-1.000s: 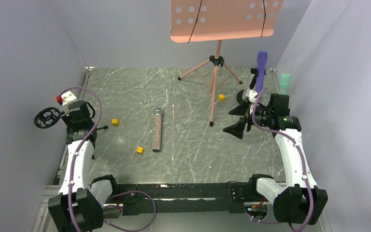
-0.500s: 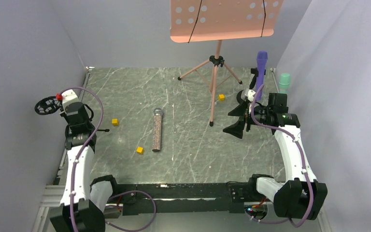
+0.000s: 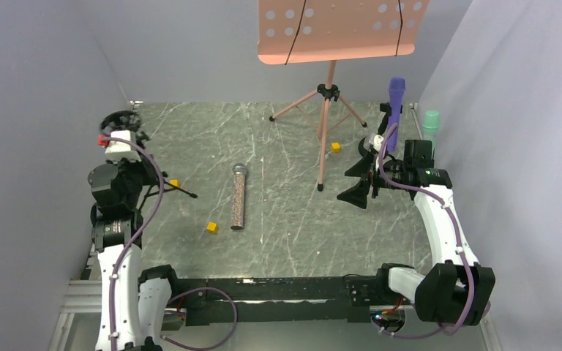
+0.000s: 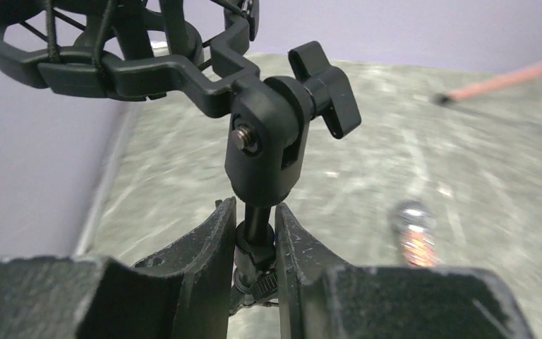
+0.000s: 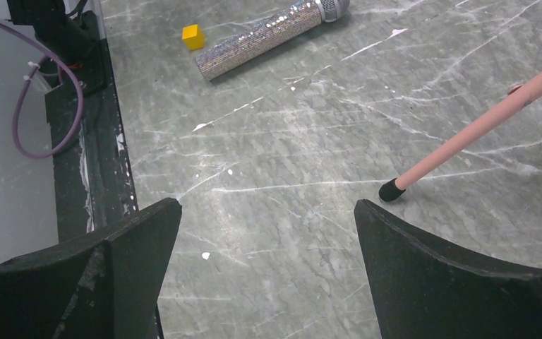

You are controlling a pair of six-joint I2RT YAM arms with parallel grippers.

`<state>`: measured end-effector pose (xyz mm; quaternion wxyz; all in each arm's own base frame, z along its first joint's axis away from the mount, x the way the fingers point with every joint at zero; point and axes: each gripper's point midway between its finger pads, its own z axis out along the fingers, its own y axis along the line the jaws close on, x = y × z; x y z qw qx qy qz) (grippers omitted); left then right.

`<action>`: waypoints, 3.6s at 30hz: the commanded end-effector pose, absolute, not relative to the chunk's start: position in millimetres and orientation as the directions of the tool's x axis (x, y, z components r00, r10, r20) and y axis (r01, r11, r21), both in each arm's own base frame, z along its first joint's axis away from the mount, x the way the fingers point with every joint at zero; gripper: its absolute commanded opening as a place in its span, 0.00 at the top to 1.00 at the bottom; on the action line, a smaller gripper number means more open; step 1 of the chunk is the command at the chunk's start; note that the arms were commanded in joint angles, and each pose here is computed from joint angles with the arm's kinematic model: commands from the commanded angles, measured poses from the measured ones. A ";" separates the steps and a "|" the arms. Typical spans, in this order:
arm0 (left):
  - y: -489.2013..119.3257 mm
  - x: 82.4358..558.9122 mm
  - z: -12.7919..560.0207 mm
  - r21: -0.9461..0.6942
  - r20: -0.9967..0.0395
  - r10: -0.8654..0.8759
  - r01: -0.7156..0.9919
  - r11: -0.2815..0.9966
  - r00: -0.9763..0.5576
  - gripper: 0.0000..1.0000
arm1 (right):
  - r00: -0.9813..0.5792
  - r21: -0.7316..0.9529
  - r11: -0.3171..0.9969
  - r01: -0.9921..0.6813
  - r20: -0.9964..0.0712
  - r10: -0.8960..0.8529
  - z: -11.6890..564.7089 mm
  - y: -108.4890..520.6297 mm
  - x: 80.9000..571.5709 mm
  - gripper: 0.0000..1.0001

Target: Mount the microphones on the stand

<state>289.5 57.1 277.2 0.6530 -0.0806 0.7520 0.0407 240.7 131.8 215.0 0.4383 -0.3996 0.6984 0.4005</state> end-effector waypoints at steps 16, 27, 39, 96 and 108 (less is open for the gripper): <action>-256.3 215.8 322.9 0.028 -0.999 -0.032 0.945 0.325 0.041 1.00 | -0.268 0.164 0.382 -0.909 -0.934 -0.237 215.3 125.9 255.3 0.00; -355.9 218.5 285.3 0.055 -0.997 -0.042 0.994 0.096 0.059 1.00 | -0.280 0.169 0.404 -0.899 -0.931 -0.232 212.7 119.2 258.9 0.00; -369.4 217.8 232.8 0.081 -0.996 -0.014 0.990 0.114 0.083 0.87 | -0.291 0.176 0.411 -0.895 -0.927 -0.238 208.5 117.3 260.8 0.00; -177.6 275.5 22.3 0.048 -0.436 0.028 0.008 0.999 -0.900 0.33 | -0.300 0.177 0.439 -0.881 -0.926 -0.228 208.1 108.5 264.2 0.00; -170.9 271.3 26.0 0.115 -0.444 0.075 0.027 0.993 -0.893 0.81 | -0.296 0.173 0.439 -0.881 -0.928 -0.229 208.9 108.2 263.8 0.00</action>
